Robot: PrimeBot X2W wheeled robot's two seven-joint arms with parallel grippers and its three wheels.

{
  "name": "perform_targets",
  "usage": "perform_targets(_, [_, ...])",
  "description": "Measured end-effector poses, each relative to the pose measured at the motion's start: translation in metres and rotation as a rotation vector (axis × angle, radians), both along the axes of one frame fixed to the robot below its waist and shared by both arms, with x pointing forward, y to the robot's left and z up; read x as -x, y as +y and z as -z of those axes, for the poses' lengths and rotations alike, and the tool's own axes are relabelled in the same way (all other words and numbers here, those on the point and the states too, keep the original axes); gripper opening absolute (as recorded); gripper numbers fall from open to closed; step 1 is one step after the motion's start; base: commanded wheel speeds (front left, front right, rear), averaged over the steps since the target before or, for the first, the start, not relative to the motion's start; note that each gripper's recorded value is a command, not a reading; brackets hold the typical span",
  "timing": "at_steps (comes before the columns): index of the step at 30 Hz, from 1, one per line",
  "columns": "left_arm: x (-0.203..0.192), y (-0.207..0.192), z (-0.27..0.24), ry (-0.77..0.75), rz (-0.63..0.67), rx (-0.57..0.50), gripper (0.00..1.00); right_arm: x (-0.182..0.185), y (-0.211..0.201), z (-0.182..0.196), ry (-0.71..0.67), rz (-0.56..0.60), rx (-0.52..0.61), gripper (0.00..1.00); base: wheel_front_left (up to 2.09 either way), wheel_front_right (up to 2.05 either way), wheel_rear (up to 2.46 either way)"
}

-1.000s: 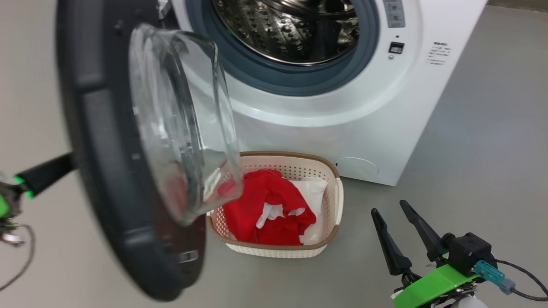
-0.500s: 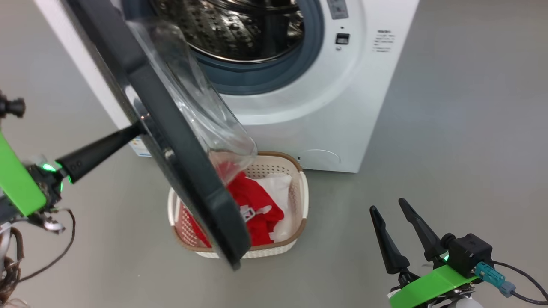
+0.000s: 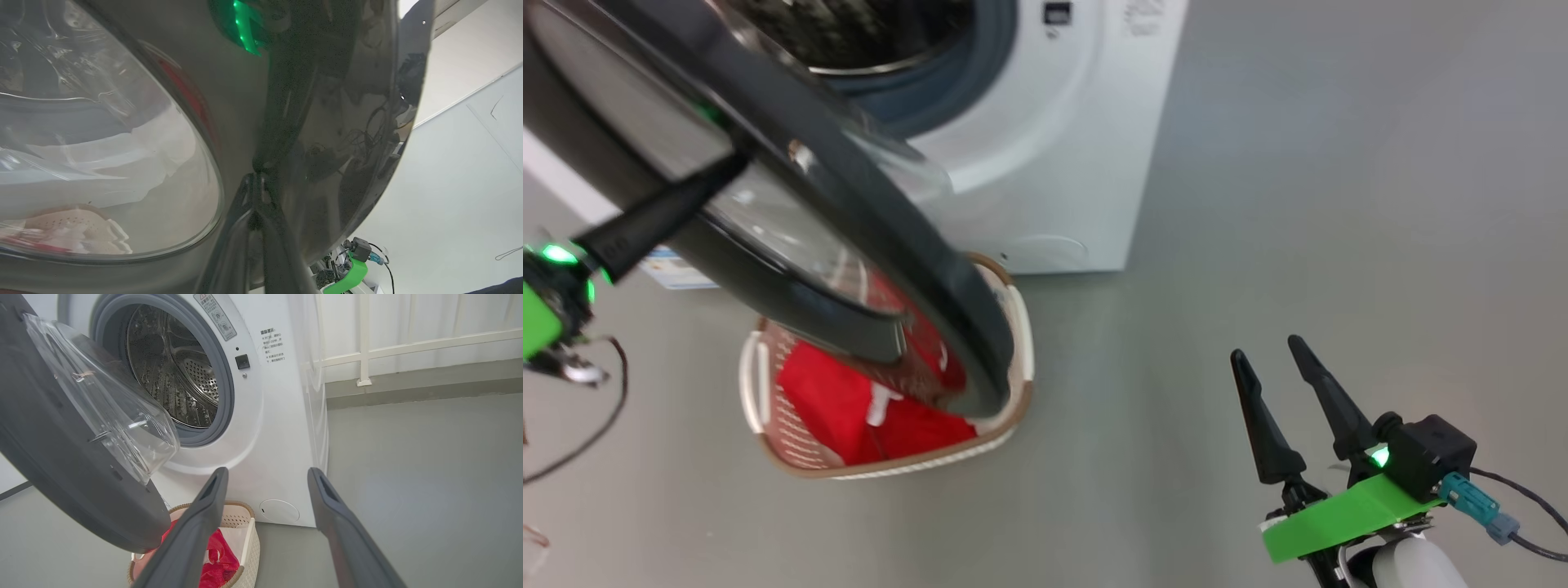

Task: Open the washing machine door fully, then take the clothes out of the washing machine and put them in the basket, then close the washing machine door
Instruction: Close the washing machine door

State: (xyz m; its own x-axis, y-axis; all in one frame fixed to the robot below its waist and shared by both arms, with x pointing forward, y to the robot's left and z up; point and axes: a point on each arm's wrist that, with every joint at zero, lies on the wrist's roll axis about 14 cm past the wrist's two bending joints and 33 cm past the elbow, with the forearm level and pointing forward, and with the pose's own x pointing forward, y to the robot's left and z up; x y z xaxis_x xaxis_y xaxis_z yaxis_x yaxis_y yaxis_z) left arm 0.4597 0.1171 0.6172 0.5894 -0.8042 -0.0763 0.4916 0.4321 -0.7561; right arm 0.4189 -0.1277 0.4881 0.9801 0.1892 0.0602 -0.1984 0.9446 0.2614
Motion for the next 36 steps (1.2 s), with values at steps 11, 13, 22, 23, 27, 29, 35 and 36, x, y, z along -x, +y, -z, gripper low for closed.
perform_targets(11, [-0.052, -0.024, 0.020, 0.002, 0.024, 0.008, 0.00, -0.009, -0.031, 0.006, 0.011, 0.087, -0.007, 1.00, 0.00, 0.00, 0.00])
perform_targets(13, [-0.060, -0.028, 0.023, 0.002, 0.025, 0.013, 0.00, -0.008, -0.036, 0.009, 0.022, 0.102, -0.008, 1.00, 0.00, 0.00, 0.00])
perform_targets(22, [-0.096, -0.041, 0.034, -0.004, 0.021, 0.029, 0.00, 0.000, -0.064, 0.015, 0.049, 0.187, -0.020, 1.00, 0.00, 0.00, 0.00])
perform_targets(23, [-0.099, -0.042, 0.036, -0.003, 0.020, 0.028, 0.00, 0.001, -0.066, 0.015, 0.050, 0.196, -0.020, 1.00, 0.00, 0.00, 0.00])
perform_targets(27, [-0.115, -0.045, 0.039, -0.013, 0.005, 0.028, 0.00, 0.005, -0.076, 0.018, 0.062, 0.227, -0.015, 1.00, 0.00, 0.00, 0.00])
perform_targets(29, [-0.124, -0.045, 0.041, -0.022, -0.015, 0.026, 0.00, 0.008, -0.081, 0.019, 0.067, 0.240, -0.011, 1.00, 0.00, 0.00, 0.00])
perform_targets(35, [-0.144, -0.044, 0.043, -0.042, -0.076, 0.042, 0.00, 0.013, -0.091, 0.020, 0.073, 0.271, 0.000, 1.00, 0.00, 0.00, 0.00])
perform_targets(36, [-0.147, -0.043, 0.043, -0.044, -0.084, 0.043, 0.00, 0.013, -0.092, 0.019, 0.073, 0.274, 0.002, 1.00, 0.00, 0.00, 0.00])
